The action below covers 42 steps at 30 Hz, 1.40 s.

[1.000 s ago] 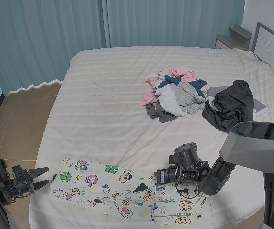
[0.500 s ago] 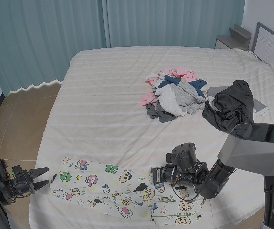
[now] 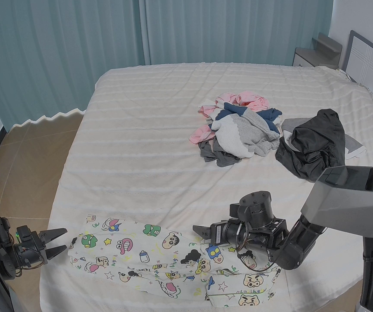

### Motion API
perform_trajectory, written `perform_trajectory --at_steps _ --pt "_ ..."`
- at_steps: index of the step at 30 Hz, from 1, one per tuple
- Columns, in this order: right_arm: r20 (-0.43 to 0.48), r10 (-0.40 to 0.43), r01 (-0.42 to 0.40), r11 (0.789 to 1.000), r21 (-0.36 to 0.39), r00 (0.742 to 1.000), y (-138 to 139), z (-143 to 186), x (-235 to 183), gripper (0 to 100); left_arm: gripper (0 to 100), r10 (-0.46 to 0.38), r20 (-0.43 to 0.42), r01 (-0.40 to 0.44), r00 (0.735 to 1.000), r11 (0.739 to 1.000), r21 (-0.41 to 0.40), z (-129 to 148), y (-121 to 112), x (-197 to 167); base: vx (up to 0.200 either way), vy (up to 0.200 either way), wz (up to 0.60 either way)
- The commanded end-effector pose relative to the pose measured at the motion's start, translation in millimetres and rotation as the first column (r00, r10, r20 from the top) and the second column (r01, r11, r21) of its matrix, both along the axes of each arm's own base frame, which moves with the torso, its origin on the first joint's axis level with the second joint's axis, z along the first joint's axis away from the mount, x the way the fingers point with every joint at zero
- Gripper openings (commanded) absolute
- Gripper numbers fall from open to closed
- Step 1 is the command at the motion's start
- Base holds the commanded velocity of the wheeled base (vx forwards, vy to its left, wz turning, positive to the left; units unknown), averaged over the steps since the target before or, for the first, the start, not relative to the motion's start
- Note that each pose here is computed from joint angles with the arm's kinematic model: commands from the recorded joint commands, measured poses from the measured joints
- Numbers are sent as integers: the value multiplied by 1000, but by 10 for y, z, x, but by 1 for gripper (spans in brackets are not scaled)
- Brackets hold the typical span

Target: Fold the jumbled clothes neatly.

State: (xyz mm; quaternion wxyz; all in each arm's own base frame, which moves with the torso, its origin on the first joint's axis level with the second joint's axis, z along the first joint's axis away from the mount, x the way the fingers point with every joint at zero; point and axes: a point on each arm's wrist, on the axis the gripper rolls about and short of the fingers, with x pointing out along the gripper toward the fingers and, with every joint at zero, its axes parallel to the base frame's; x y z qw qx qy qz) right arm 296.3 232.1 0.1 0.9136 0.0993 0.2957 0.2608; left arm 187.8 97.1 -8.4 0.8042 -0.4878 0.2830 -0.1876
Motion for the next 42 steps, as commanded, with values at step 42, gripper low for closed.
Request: perform_trajectory --at_steps 42 --pt "34 -235 222 949 222 971 -1606 1056 -1574 100 100 -239 -256 350 937 615 707 787 -321 989 0 0 0"
